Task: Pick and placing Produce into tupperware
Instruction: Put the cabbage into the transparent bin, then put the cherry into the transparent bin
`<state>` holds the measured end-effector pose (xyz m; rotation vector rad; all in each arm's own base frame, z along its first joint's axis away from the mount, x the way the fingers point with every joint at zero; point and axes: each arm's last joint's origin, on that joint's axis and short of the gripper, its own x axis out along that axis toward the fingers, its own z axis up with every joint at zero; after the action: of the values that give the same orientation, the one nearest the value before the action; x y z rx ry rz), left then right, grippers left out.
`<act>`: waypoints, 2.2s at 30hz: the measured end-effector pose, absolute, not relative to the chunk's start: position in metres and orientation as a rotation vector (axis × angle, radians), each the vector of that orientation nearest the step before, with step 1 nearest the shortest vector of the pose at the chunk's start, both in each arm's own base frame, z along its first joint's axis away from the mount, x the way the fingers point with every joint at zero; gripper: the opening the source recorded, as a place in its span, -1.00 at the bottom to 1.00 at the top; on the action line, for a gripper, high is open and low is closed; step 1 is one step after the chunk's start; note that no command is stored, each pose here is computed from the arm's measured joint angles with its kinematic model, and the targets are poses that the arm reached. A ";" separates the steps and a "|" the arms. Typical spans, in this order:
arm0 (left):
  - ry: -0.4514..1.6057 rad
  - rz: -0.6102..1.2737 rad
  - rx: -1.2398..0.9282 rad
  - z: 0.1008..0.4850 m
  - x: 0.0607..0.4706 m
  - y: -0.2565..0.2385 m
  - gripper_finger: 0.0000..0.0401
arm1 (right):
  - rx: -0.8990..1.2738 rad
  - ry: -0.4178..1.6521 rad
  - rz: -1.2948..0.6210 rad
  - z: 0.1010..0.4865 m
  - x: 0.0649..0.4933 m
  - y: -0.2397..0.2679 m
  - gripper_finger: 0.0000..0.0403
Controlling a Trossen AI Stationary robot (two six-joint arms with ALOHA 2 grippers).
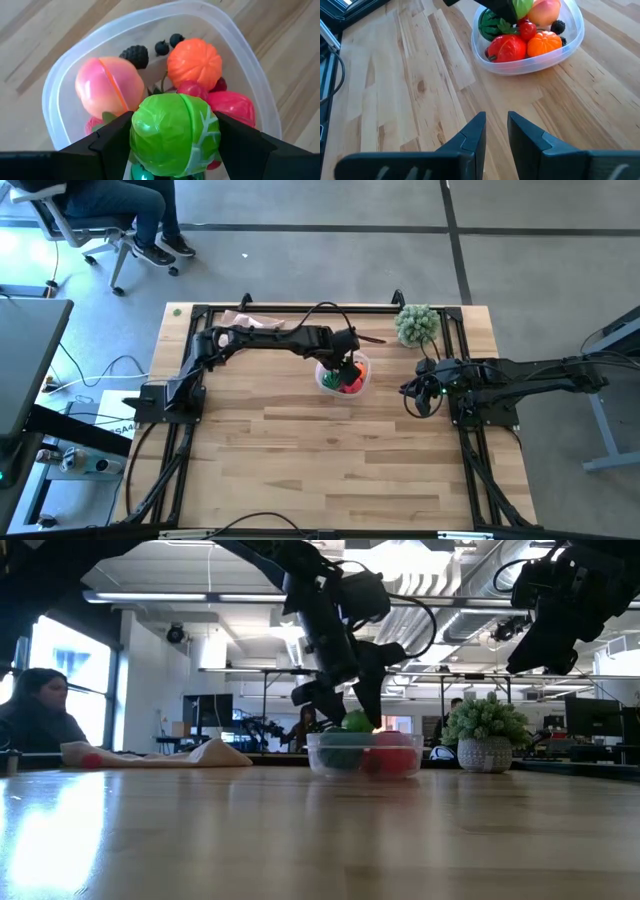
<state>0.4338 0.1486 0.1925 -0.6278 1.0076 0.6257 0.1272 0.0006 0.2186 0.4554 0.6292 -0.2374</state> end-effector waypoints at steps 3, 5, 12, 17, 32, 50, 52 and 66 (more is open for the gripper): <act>1.000 0.636 -0.642 0.193 0.434 0.149 0.24 | 0.455 0.629 -0.238 0.219 0.127 0.001 -0.65; 0.989 0.654 -0.663 0.193 0.434 0.149 0.24 | 0.455 0.631 -0.237 0.218 0.127 0.001 -0.65; 0.982 0.695 -0.678 0.193 0.433 0.149 0.44 | 0.455 0.630 -0.237 0.219 0.127 0.001 -0.65; 0.980 0.700 -0.680 0.193 0.433 0.149 0.60 | 0.455 0.630 -0.237 0.219 0.127 0.001 -0.65; 1.018 0.905 -0.807 0.261 0.423 0.148 0.62 | 0.455 0.629 -0.237 0.219 0.127 0.001 -0.65; 0.998 1.329 -1.510 0.310 0.393 0.131 0.54 | 0.455 0.629 -0.237 0.219 0.127 0.001 -0.65; 0.986 1.343 -1.497 0.310 0.393 0.132 0.53 | 0.455 0.629 -0.237 0.219 0.127 0.001 -0.65; 1.044 1.383 -1.425 0.306 0.361 0.153 0.51 | 0.455 0.630 -0.238 0.218 0.127 0.001 -0.65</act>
<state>0.3609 0.1535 0.3059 -1.4253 1.0445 1.3830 0.1272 0.0006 0.2185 0.4550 0.6296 -0.2377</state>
